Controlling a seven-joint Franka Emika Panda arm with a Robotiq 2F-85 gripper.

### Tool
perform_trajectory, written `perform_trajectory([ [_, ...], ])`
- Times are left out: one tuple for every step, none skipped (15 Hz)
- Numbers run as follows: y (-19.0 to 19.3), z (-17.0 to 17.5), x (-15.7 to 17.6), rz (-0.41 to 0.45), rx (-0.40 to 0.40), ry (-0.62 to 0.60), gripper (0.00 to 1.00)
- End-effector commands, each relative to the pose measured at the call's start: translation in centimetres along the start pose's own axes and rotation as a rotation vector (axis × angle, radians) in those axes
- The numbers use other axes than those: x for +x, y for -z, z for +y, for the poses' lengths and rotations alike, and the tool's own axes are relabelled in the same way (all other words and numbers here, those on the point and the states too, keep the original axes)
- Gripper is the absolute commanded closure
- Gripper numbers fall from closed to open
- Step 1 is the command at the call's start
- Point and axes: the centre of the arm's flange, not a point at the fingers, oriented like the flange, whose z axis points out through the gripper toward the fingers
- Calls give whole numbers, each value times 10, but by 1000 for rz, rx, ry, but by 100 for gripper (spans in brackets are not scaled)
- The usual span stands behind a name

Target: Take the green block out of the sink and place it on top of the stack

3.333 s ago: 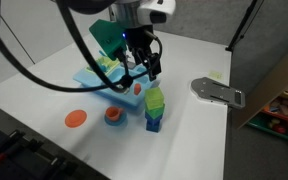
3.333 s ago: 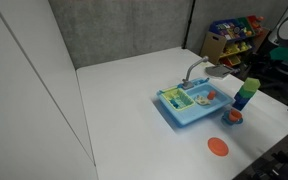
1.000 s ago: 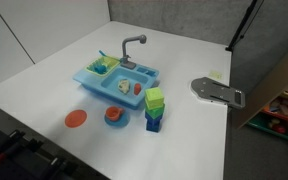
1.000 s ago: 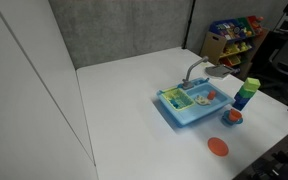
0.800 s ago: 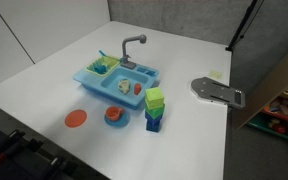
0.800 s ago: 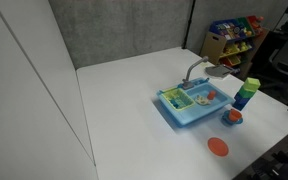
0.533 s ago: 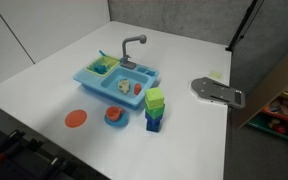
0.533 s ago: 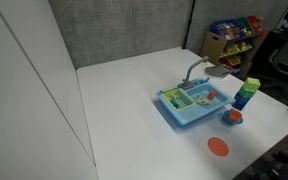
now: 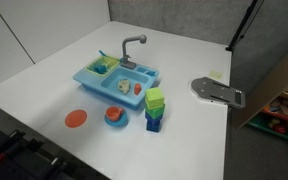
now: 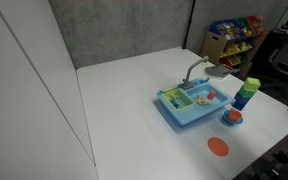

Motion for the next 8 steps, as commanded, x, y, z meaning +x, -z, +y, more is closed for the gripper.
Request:
perform_trajectory([
  [4,0,-10,-1,6,19,0],
  [4,0,-11,-1,7,19,0],
  [4,0,-11,-3,8,20,0],
  [1,0,-2,0,0,1,0],
  [1,0,-2,0,0,1,0],
  [1,0,-2,0,0,1,0],
  [1,0,-2,-1,0,1,0],
  [0,0,-2,-1,0,1,0],
])
